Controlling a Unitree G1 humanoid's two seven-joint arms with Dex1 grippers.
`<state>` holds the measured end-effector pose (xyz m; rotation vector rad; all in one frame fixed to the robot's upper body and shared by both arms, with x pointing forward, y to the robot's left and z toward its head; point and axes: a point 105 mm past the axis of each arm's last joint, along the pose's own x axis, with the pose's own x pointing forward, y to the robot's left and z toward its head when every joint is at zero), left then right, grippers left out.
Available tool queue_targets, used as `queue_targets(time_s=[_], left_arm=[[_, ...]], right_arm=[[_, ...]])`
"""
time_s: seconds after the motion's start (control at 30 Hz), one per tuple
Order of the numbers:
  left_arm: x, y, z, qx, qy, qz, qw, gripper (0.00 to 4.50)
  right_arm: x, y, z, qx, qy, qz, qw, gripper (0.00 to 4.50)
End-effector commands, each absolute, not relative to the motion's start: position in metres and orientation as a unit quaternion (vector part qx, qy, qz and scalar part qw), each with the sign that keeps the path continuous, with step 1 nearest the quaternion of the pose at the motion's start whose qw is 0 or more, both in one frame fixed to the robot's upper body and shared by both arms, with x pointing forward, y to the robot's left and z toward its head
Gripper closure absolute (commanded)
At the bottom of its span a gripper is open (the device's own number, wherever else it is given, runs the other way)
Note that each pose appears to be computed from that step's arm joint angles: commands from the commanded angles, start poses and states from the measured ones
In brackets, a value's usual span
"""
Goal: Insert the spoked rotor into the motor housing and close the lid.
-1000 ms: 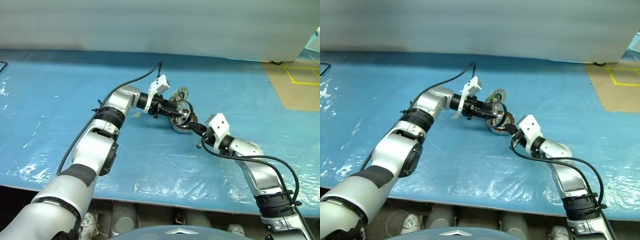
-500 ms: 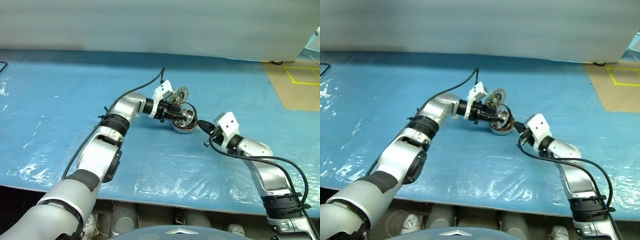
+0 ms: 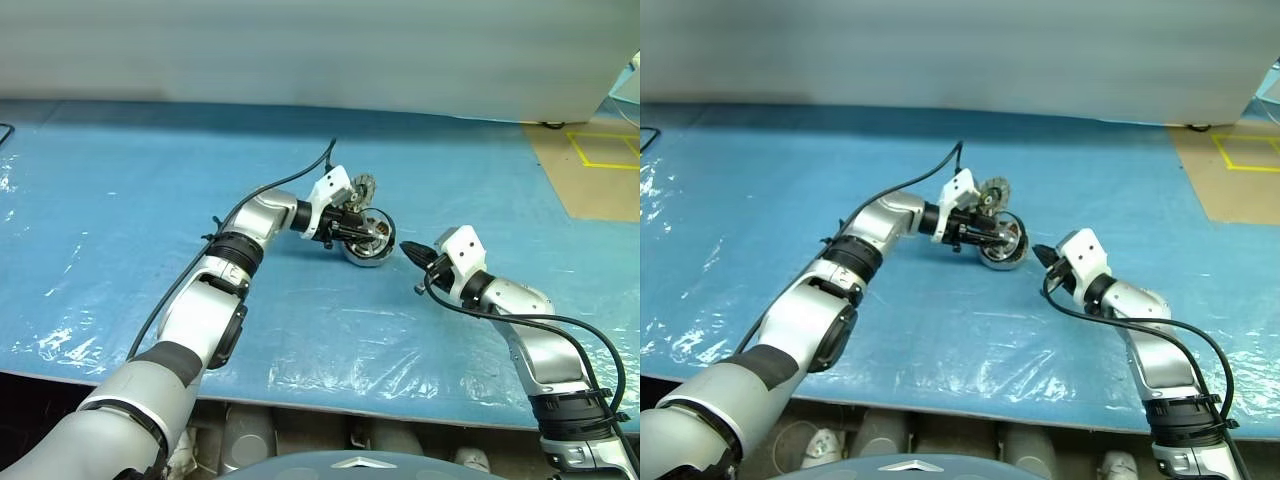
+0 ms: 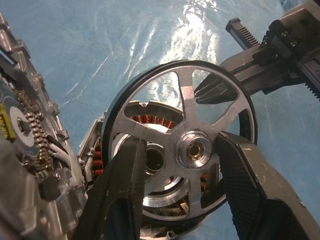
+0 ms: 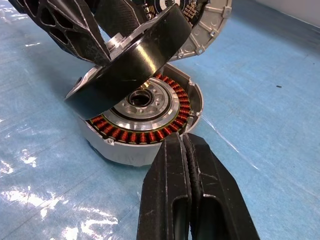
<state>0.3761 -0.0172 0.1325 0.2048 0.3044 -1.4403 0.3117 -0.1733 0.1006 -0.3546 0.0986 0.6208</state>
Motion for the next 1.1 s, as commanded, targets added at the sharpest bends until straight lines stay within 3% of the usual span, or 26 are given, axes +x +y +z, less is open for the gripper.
queue_targets(time_s=[0.03, 0.43, 1.1], left_arm=[[0.377, -0.017, 0.137, 0.123, 0.126, -0.656, 0.734, 2.7], [0.383, -0.016, 0.137, 0.139, 0.131, -0.634, 0.749, 2.7], [0.375, -0.003, 0.13, 0.137, 0.188, -0.644, 0.729, 2.7]], right_arm=[[0.312, -0.175, 0.111, -0.181, 0.026, 0.3, 0.936, 4.5], [0.311, -0.175, 0.108, -0.183, 0.031, 0.298, 0.936, 4.5], [0.315, -0.175, 0.105, -0.191, 0.032, 0.3, 0.934, 4.5]])
